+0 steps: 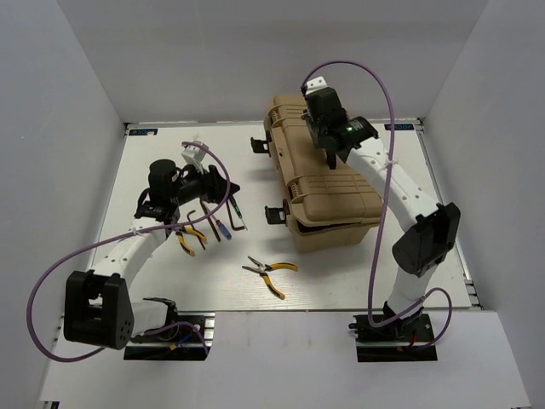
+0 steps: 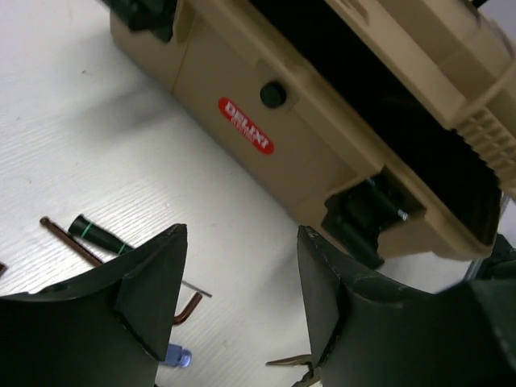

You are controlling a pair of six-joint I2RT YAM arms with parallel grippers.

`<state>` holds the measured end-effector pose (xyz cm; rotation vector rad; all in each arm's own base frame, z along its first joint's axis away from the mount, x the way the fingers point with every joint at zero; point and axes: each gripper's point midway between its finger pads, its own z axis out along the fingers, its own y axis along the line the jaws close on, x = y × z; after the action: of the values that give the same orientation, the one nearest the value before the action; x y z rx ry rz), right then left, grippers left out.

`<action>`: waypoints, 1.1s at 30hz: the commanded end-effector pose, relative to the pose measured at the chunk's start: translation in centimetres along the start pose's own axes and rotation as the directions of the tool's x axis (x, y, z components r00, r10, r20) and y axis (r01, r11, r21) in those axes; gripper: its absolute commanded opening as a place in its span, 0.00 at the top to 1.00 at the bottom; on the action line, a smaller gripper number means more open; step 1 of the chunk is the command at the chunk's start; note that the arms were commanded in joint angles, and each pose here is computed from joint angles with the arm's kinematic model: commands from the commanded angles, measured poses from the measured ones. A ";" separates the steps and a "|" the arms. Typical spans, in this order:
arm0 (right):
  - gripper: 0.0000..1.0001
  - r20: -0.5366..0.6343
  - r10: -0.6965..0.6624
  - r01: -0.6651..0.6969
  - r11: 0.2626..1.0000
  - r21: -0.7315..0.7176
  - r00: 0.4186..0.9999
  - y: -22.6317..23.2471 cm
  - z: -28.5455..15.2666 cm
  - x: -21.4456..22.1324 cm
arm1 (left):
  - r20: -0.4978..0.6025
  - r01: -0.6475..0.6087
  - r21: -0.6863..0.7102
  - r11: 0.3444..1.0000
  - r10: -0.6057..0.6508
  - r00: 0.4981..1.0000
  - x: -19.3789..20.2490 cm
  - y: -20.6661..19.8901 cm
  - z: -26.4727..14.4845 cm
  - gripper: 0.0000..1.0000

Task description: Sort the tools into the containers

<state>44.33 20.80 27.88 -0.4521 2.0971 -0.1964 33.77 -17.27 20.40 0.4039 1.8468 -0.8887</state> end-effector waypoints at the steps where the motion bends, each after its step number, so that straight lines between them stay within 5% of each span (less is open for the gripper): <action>1: 1.00 0.321 0.157 -0.166 0.986 -0.002 0.934 -6.2 -10.4 -9.1 | 0.074 -0.041 0.087 0.995 0.034 0.997 -4.0 -2.6 0.6 0.32; 12: 1.00 0.421 0.333 -0.360 0.933 -0.017 0.844 -12.6 -13.6 -10.5 | -0.039 0.044 0.168 0.985 -0.038 0.999 -4.9 -6.1 7.2 0.30; 20: 1.00 0.402 0.415 -0.455 0.891 0.003 0.816 -16.3 -12.1 -9.1 | -0.208 0.045 0.029 0.999 -0.038 0.977 -0.3 -7.0 10.6 0.23; 33: 1.00 0.233 0.639 -0.570 0.764 -0.303 0.733 -15.5 -10.2 -7.3 | -0.291 -0.119 -0.001 0.993 0.114 0.950 1.1 -10.2 13.3 0.17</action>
<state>43.10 8.69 32.86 0.1038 2.1868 0.2851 35.47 -33.66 19.44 0.6209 2.0956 -0.8254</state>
